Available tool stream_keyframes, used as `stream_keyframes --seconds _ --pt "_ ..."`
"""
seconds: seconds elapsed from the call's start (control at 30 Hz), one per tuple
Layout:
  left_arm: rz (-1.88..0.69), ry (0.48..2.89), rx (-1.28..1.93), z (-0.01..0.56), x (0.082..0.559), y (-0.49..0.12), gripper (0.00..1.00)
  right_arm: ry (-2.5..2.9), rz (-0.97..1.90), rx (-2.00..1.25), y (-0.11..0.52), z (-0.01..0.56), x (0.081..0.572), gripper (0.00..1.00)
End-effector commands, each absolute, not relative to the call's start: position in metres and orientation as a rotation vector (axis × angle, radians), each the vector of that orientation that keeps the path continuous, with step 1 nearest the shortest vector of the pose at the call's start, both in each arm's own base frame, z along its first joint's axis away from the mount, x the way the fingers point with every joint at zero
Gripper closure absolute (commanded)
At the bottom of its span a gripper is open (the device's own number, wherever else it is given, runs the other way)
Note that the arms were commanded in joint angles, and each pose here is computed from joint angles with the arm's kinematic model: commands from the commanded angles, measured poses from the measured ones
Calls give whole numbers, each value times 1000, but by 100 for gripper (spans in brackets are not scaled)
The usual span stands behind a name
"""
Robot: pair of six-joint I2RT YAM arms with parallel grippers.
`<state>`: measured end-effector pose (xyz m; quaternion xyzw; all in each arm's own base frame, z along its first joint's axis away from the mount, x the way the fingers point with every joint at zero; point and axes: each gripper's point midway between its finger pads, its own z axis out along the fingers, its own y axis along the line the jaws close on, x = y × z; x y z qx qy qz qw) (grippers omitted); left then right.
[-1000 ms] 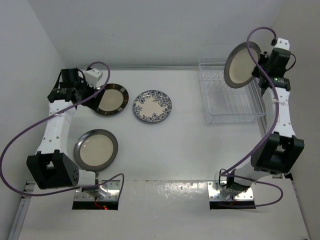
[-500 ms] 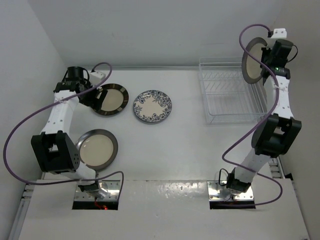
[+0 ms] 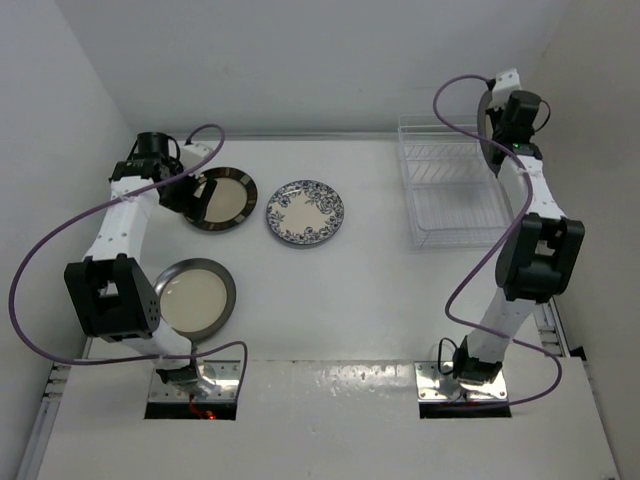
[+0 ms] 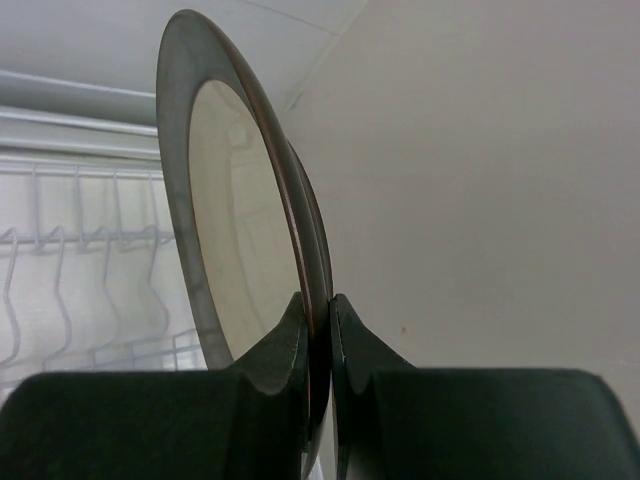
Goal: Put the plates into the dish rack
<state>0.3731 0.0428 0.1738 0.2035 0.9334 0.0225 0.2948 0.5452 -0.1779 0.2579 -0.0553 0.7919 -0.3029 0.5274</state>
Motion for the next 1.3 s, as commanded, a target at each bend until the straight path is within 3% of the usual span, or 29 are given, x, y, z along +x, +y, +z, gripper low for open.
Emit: stream_keyframes --seconds 0.0,0.33,1.27 --pt "49 2448 526 188 380 42 0 1518 -849 -74 -174 368 545 100" --pt "49 2448 526 188 380 42 0 1529 -933 -99 -163 363 551 100" --pt "64 2460 524 184 380 48 0 1714 -670 223 -172 266 542 100"
